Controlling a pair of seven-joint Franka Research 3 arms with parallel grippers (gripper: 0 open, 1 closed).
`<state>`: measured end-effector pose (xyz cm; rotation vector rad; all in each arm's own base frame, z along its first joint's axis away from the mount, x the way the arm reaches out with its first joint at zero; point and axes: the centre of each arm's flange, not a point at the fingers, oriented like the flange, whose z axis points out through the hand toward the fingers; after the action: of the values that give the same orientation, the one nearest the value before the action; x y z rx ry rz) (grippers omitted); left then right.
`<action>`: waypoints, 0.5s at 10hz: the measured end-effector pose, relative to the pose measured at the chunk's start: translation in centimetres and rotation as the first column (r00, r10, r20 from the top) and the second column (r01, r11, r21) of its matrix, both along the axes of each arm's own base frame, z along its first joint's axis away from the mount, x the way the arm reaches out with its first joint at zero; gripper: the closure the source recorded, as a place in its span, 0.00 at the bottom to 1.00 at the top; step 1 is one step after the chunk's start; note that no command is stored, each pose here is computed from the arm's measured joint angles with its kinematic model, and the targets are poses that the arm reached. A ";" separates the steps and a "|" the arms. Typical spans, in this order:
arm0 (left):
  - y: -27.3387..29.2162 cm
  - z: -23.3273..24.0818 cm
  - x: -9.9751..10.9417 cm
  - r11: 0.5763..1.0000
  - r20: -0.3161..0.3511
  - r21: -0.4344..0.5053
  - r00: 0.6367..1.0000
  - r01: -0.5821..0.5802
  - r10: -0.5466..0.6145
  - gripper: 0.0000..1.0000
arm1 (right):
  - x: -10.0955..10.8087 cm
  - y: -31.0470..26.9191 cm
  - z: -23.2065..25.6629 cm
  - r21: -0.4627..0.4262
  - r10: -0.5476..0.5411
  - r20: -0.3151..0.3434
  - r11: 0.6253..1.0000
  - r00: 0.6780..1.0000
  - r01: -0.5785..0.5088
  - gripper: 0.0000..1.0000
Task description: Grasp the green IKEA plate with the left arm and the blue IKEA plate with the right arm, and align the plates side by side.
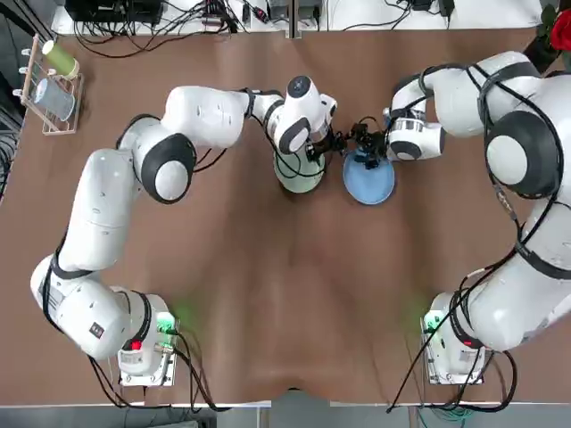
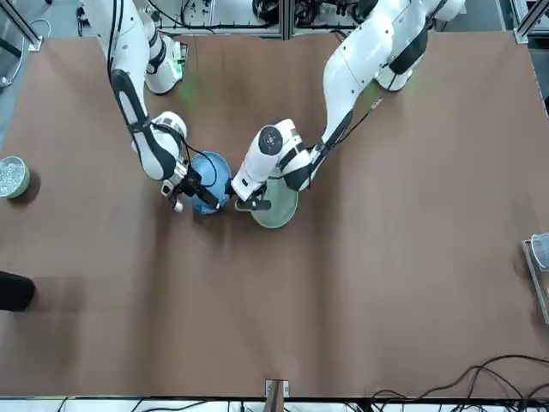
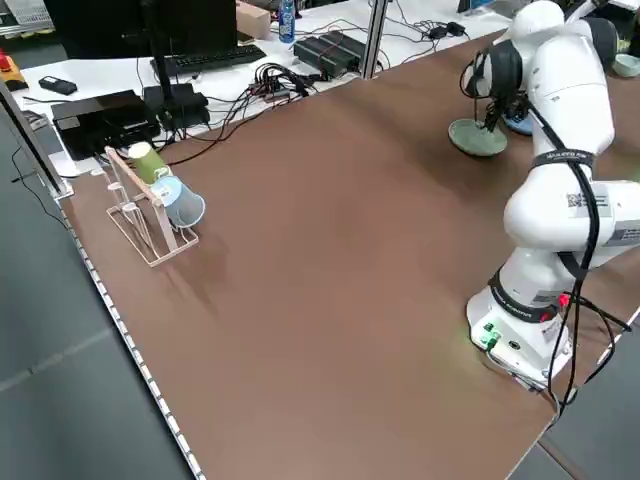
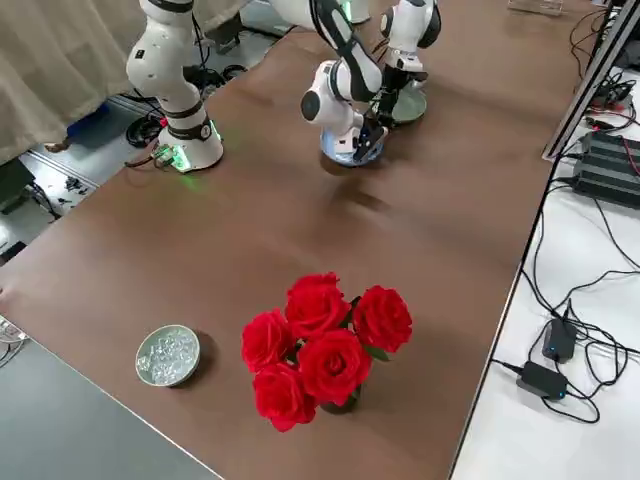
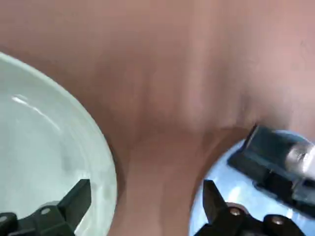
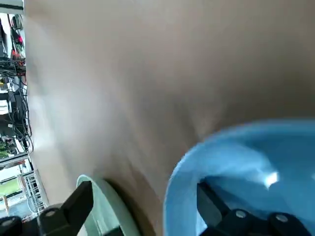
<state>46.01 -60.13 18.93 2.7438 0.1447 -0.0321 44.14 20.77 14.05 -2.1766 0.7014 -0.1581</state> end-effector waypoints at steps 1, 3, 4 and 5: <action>0.8 0.3 0.5 1.000 0.003 0.005 1.000 -0.004 0.004 0.00 | -0.2 0.9 0.1 0.008 0.003 0.001 1.000 1.000 -0.003 0.04; 2.3 1.6 1.3 0.999 -0.004 0.036 1.000 -0.010 0.010 0.00 | 0.2 2.2 0.7 0.029 -0.007 0.013 1.000 1.000 0.006 0.04; 2.9 2.8 1.3 0.996 -0.032 0.091 0.999 0.006 -0.003 0.00 | 0.5 2.7 0.7 0.036 -0.010 0.016 0.999 1.000 0.010 0.04; 3.4 4.4 0.8 0.985 -0.069 0.166 0.997 0.038 -0.027 0.00 | 0.7 3.1 0.6 0.041 -0.012 0.018 0.999 1.000 0.011 0.04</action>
<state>46.83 -56.73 23.34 2.9139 0.1265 -0.1254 44.85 23.83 14.65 -2.1302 0.7014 -0.1678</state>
